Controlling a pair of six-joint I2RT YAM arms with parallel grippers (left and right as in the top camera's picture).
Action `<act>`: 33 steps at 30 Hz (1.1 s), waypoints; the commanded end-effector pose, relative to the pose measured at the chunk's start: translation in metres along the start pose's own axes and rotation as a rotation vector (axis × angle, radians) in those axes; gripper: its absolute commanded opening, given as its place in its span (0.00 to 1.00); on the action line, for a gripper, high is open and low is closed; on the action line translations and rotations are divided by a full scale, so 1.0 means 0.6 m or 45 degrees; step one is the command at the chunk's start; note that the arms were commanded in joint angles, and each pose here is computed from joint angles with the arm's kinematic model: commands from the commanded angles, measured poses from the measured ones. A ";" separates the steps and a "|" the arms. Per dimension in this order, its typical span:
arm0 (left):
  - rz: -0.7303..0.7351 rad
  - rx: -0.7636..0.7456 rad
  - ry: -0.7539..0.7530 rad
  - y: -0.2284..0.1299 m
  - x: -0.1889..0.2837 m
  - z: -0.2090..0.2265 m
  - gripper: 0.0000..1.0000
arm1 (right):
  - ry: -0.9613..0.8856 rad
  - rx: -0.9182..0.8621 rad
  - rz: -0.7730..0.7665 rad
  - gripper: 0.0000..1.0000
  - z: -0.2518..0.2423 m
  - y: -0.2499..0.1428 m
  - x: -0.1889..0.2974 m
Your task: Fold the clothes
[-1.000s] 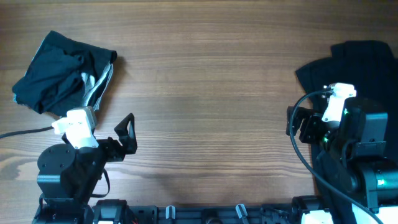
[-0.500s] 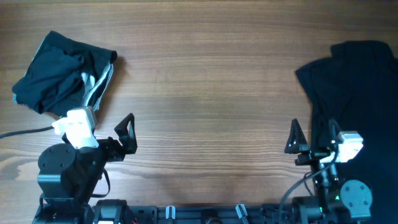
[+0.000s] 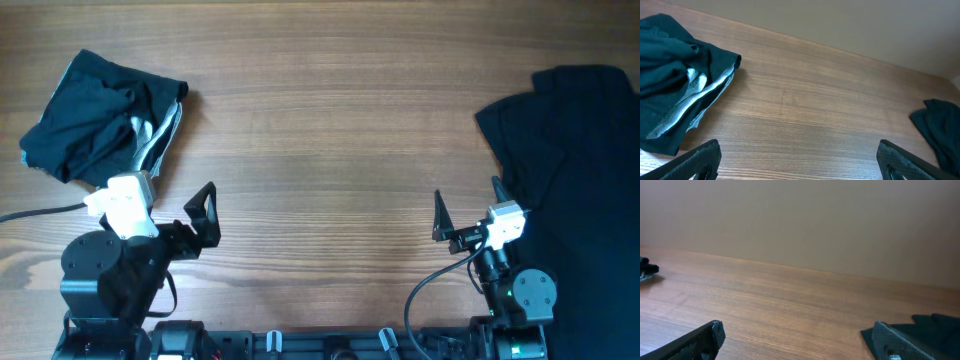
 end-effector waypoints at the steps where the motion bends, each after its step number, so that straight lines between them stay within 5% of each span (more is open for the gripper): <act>1: -0.009 0.006 0.011 0.000 0.000 0.004 1.00 | -0.026 0.047 0.004 1.00 -0.003 -0.006 0.000; 28: -0.010 0.002 0.015 0.000 0.000 0.005 1.00 | -0.048 0.052 0.011 1.00 -0.008 -0.007 0.000; 33: -0.005 0.009 0.162 -0.047 -0.012 0.070 1.00 | -0.048 0.053 0.011 1.00 -0.008 -0.007 0.000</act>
Point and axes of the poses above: each gripper's point midway between its finger pads, its own x axis back along the fingers, its own z axis along the line the jaws close on, y = z × x, the point moved 2 cm from there along x, back along the fingers, and after that the axes turned 12 degrees about x, right-handed, at the moved point
